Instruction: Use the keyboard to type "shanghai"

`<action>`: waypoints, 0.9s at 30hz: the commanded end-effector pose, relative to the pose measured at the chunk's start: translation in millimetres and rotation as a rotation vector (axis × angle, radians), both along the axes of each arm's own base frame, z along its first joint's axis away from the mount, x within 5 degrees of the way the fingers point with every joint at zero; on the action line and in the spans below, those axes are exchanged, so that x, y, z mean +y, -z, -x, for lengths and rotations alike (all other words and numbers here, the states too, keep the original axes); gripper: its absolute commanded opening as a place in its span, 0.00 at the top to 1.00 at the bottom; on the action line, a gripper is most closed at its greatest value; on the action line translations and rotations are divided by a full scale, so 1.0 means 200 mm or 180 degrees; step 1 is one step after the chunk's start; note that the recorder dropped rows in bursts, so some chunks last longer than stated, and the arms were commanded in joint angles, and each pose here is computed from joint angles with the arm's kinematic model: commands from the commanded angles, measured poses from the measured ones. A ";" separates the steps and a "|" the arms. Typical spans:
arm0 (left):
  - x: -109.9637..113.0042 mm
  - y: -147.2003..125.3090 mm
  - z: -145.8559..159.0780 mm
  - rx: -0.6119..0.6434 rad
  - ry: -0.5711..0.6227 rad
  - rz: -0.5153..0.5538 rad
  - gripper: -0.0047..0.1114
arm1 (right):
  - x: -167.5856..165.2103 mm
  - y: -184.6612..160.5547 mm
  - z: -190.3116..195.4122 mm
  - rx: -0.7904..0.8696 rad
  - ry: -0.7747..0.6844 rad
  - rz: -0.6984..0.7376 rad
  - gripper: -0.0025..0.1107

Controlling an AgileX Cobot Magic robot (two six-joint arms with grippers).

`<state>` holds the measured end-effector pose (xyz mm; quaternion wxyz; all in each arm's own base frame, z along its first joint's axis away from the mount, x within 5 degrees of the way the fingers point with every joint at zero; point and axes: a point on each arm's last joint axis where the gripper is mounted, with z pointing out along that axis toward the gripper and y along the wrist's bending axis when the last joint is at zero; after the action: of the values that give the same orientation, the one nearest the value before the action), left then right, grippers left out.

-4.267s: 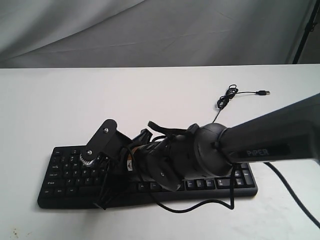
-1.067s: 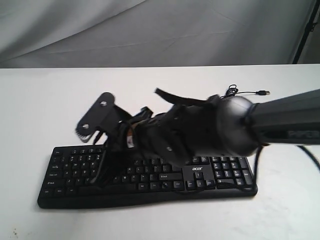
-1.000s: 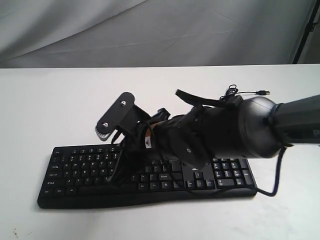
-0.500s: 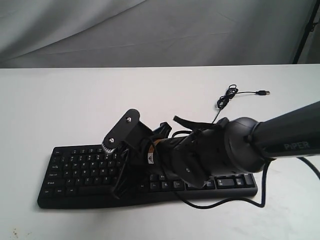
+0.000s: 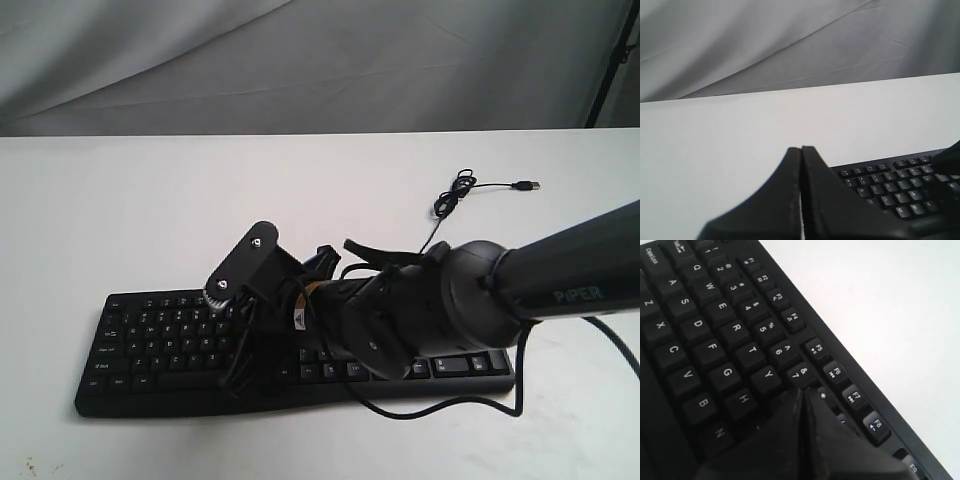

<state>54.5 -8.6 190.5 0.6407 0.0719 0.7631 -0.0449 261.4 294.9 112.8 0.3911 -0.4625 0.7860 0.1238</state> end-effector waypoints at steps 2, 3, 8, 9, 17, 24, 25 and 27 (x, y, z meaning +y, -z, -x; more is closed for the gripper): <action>0.00 0.01 0.00 -0.0005 0.0010 0.0007 0.96 | -0.02 0.00 -0.02 -0.0040 0.0032 -0.0024 0.98; 0.00 0.01 0.00 -0.0005 0.0010 0.0007 0.96 | -0.02 0.00 -0.02 -0.0040 0.0032 -0.0024 0.98; 0.00 0.01 0.00 -0.0005 0.0010 0.0007 0.96 | -0.02 0.04 -0.02 0.0014 0.0032 0.0036 0.98; 0.00 0.01 0.00 -0.0005 0.0010 0.0007 0.96 | -0.02 0.05 -0.01 0.0034 0.0032 0.0057 0.98; 0.00 0.01 0.00 -0.0005 0.0010 0.0007 0.96 | -0.02 0.08 -0.01 0.0039 0.0013 0.0095 0.98; 0.00 0.01 0.00 -0.0005 0.0010 0.0007 0.96 | -0.02 0.09 -0.01 0.0041 -0.0013 0.0136 0.98; 0.00 0.01 0.00 -0.0005 0.0010 0.0007 0.96 | -0.02 0.09 -0.01 0.0043 -0.0018 0.0146 0.98; 0.00 0.01 0.00 -0.0005 0.0010 0.0007 0.96 | -0.02 0.09 -0.01 0.0043 -0.0038 0.0175 0.98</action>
<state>54.5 -8.6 190.5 0.6407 0.0719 0.7631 -0.0449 263.1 294.5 99.5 0.3867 -0.4693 0.7852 0.1172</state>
